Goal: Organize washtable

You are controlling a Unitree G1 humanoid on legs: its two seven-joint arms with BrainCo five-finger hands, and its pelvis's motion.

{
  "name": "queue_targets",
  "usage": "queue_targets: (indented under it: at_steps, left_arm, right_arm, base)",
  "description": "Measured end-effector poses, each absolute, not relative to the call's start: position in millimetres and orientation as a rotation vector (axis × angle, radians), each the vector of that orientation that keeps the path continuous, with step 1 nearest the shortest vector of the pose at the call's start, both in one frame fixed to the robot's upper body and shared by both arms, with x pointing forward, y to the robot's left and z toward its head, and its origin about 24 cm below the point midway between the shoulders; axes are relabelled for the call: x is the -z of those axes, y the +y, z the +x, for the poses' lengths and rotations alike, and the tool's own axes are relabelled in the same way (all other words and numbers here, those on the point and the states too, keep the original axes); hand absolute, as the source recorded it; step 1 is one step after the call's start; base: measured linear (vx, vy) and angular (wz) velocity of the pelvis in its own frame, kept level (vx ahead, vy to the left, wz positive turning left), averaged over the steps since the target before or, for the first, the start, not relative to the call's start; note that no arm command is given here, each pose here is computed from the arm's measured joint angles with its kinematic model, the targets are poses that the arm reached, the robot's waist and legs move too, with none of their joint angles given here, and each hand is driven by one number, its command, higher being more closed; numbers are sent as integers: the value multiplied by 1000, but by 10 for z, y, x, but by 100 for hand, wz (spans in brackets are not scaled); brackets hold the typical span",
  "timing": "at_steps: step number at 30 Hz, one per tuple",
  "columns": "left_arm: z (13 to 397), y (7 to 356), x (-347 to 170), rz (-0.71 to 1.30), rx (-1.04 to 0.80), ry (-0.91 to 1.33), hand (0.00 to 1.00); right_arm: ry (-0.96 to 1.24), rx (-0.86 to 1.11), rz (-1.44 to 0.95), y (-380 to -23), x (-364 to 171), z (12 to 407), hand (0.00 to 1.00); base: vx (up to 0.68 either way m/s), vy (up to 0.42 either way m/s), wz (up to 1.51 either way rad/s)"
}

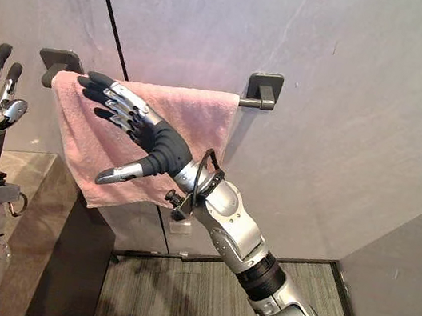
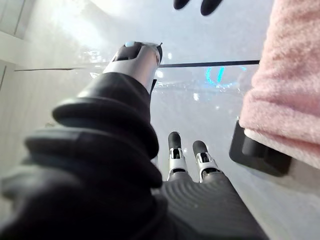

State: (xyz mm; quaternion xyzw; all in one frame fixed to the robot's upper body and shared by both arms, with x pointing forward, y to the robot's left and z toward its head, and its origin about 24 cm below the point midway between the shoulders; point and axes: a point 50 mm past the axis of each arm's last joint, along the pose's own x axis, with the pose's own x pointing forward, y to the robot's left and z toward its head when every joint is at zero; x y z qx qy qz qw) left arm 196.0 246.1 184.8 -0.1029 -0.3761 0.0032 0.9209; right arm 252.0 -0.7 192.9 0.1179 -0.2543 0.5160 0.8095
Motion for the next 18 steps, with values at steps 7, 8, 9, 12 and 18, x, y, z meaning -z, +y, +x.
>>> queue_targets:
  at_steps: [7, 8, 9, 12, 18]
  left_arm:
    - [1978, 2108, -1612, -324, 239, -637, 0]
    - [1972, 2086, -1574, -329, 253, -612, 0]
    - [1952, 2060, -1495, -345, 278, -566, 0]
    - [1938, 2041, -1406, -365, 294, -520, 0]
    - [1937, 2024, -1248, -398, 307, -444, 0]
  right_arm:
    - [-473, -1106, 241, -61, -1737, 2522, 0]
    - [-458, -1105, 242, -78, -1697, 2517, 0]
    - [-423, -1106, 238, -121, -1603, 2505, 0]
    - [-364, -1108, 232, -189, -1467, 2489, 0]
    - [-296, -1088, 275, -279, -1294, 2444, 0]
  base:
    - [-3, 10, 8]
    - [10, 17, 21]
    - [7, 15, 16]
    - [0, 9, 5]
    - [-14, 5, 11]
